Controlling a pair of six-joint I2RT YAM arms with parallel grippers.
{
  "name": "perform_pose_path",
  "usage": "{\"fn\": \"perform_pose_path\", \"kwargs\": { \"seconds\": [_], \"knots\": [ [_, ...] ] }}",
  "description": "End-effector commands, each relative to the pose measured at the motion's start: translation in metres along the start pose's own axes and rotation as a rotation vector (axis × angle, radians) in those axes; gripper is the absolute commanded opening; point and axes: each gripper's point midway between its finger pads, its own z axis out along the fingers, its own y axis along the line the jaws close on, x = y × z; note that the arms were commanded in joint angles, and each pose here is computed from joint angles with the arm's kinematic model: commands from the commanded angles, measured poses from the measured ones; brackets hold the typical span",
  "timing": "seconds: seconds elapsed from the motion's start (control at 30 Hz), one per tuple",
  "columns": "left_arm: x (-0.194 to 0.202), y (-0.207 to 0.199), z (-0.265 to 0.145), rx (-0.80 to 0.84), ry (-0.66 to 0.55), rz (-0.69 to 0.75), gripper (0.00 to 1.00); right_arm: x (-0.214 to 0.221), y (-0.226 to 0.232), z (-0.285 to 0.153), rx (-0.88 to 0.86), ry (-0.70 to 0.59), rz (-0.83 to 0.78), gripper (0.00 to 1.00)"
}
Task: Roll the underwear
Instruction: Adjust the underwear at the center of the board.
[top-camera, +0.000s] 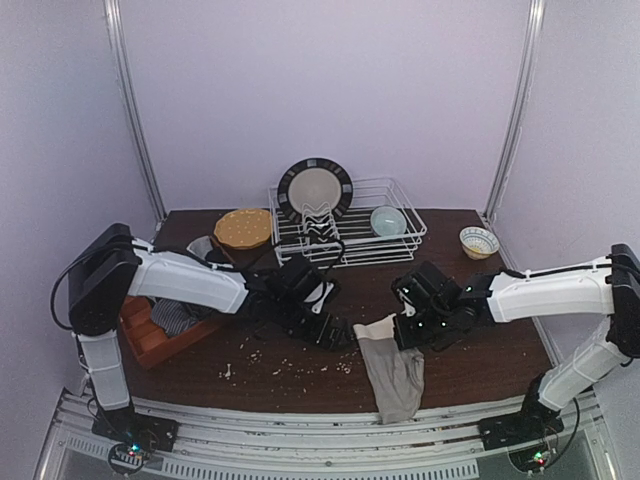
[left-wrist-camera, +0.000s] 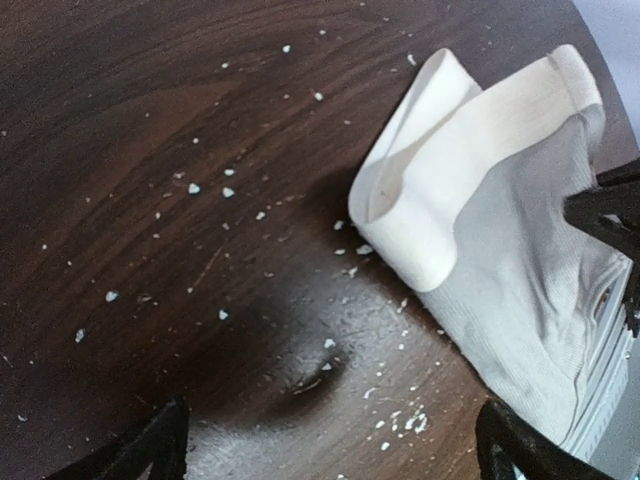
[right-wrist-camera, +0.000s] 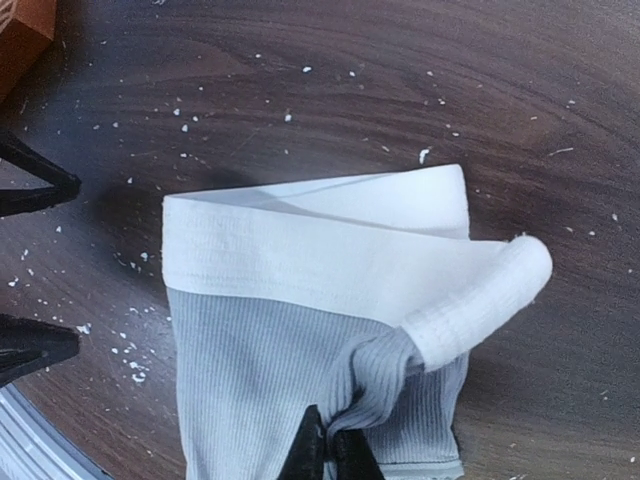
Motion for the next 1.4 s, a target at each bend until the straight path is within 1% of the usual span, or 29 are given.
{"fn": "perform_pose_path", "kwargs": {
  "seconds": [0.0, 0.1, 0.2, 0.27, 0.37, 0.43, 0.53, 0.63, 0.93, 0.97, 1.07, 1.1, 1.17, 1.23, 1.37],
  "knots": [
    [-0.008, 0.015, 0.01, -0.078, -0.014, -0.019, 0.98, -0.012, 0.01, 0.0, -0.061, -0.028, 0.014, 0.02],
    [-0.011, 0.016, 0.02, -0.092, 0.005, -0.017, 0.98, -0.013, 0.008, -0.001, -0.064, -0.027, 0.014, 0.04],
    [-0.02, 0.011, 0.028, -0.079, 0.003, -0.015, 0.98, -0.008, 0.006, 0.0, -0.073, -0.021, 0.02, 0.09],
    [-0.024, 0.007, 0.03, -0.067, -0.002, -0.016, 0.98, -0.007, 0.005, 0.001, -0.094, -0.021, 0.036, 0.17],
    [-0.029, 0.005, 0.029, -0.063, -0.016, -0.019, 0.98, -0.007, -0.002, -0.001, -0.122, -0.033, 0.094, 0.37],
    [-0.032, 0.007, 0.028, -0.075, -0.018, -0.017, 0.98, -0.011, -0.011, -0.001, -0.144, -0.035, 0.149, 0.48],
    [-0.034, 0.009, 0.03, -0.091, -0.011, -0.011, 0.98, -0.013, -0.022, 0.004, -0.137, -0.009, 0.193, 0.55],
    [-0.033, 0.012, 0.036, -0.104, 0.004, -0.013, 0.98, -0.009, -0.032, 0.013, -0.108, 0.035, 0.208, 0.56],
    [-0.033, 0.023, 0.047, -0.126, 0.03, -0.026, 0.98, -0.017, -0.047, 0.03, -0.131, 0.046, 0.284, 0.53],
    [-0.032, 0.024, 0.047, -0.128, 0.032, -0.026, 0.98, -0.018, -0.046, 0.03, -0.148, 0.04, 0.288, 0.49],
    [-0.03, 0.026, 0.047, -0.133, 0.037, -0.03, 0.98, -0.024, -0.038, 0.026, -0.201, 0.021, 0.271, 0.23],
    [-0.03, 0.026, 0.046, -0.133, 0.037, -0.031, 0.98, -0.025, -0.034, 0.024, -0.226, 0.017, 0.26, 0.16],
    [-0.031, 0.025, 0.044, -0.131, 0.032, -0.03, 0.98, -0.029, -0.027, 0.02, -0.265, -0.001, 0.243, 0.07],
    [-0.032, 0.025, 0.041, -0.131, 0.023, -0.029, 0.98, -0.032, -0.021, 0.015, -0.294, -0.013, 0.221, 0.0],
    [-0.033, 0.025, 0.031, -0.135, 0.002, -0.028, 0.98, -0.036, -0.009, 0.004, -0.356, -0.031, 0.166, 0.0]
  ]
}}
